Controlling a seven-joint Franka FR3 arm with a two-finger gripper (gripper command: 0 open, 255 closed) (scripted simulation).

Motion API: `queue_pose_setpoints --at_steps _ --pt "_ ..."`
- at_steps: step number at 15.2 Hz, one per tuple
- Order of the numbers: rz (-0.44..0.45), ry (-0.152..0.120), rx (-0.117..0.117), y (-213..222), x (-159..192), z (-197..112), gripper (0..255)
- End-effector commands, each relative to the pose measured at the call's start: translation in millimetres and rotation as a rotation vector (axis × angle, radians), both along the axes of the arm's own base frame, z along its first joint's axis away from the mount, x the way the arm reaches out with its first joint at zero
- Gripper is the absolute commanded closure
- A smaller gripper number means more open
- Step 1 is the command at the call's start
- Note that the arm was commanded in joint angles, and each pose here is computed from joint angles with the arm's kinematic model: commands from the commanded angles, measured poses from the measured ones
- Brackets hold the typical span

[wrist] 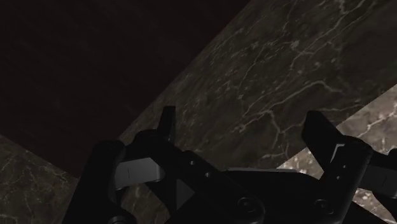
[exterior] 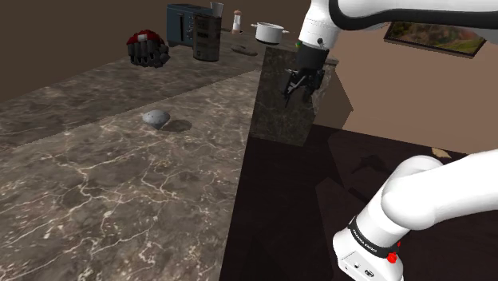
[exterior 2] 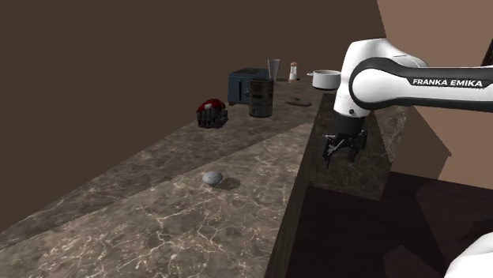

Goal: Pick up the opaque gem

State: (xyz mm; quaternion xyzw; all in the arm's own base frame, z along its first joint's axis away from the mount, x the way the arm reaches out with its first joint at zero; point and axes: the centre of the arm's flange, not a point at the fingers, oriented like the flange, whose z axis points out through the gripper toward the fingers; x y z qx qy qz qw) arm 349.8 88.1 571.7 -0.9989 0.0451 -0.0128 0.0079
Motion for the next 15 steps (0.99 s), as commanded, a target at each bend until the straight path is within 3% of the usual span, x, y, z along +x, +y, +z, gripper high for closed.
queue_pose_setpoints --at_steps 1,15 --pt "0.013 0.002 0.000 25.8 12.4 2.1 0" --pt "0.101 0.014 -0.010 196.1 88.4 -4.1 0"
